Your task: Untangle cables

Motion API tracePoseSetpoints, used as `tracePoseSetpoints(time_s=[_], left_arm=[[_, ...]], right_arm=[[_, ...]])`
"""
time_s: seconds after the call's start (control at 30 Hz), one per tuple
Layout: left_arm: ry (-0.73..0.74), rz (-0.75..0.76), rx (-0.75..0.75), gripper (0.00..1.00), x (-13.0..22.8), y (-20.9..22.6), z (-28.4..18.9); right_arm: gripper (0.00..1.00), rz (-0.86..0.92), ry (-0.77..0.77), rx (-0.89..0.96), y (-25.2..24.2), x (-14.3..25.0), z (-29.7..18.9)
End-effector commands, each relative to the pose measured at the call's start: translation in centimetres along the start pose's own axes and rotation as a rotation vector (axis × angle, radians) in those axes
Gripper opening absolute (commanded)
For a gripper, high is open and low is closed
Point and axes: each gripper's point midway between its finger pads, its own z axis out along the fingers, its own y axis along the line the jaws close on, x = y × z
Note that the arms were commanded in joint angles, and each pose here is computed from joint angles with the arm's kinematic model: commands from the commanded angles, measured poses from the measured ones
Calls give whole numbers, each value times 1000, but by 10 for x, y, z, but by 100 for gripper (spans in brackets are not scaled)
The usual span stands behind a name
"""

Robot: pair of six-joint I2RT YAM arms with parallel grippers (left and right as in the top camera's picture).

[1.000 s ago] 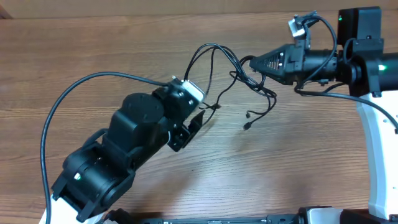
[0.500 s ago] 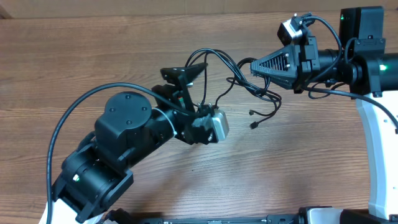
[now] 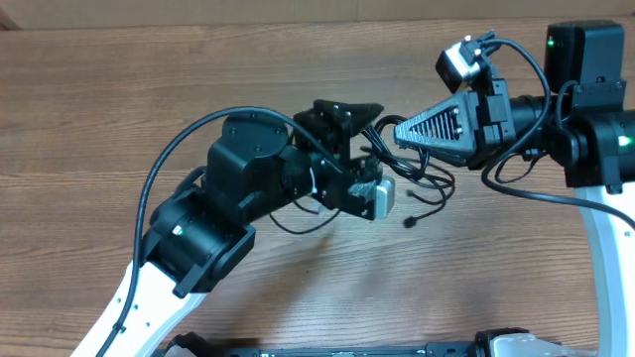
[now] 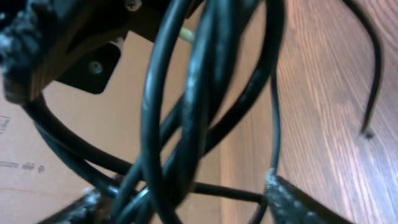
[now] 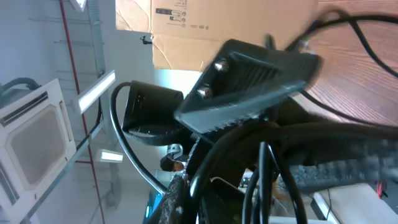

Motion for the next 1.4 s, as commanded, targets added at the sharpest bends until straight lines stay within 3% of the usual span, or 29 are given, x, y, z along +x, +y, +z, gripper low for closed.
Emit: tracePoseSetpoints(time_s=[0.0,0.07,0.17,0.33,0.4,0.53,0.7,0.83,1.03,1.07,1.23,1.37], left_arm=[[-16,7,-5,25,-1,4,4],[-17,7,-5,4,-1,4,4],[-17,-22,-4,4,-2,4,4],[-24,-224,8,4,-3,2,2],[-62,-444,68,4,-12,-8,-2],[-25,-806,157,4,-12,-27,-4],[52,-915,220,4,-3,-48,-7],[127,-977,228,4,8,-58,-8],[302,-1140,48,4,44,-49,-9],[308,-1153,31,4,46,-47,-9],[156,-1197,59,4,19,-32,-2],[5,-1179,150,4,-12,-25,0]], right_arm=[[4,-62,28,-32,21,14,1],[4,-65,27,-31,21,14,1],[4,-70,-23,29,11,5,0],[9,-87,-228,277,-28,-33,-11],[22,-86,-408,496,-60,-61,-34],[30,-42,-641,819,-100,-84,-85],[34,-201,-559,918,-105,-77,-90],[36,-170,-619,1074,-113,-66,-116],[38,-212,-645,1056,-86,-30,-116],[42,-239,-652,1032,-77,-23,-114],[52,-554,-500,856,-31,9,-78],[54,-599,-430,775,-25,16,-63]])
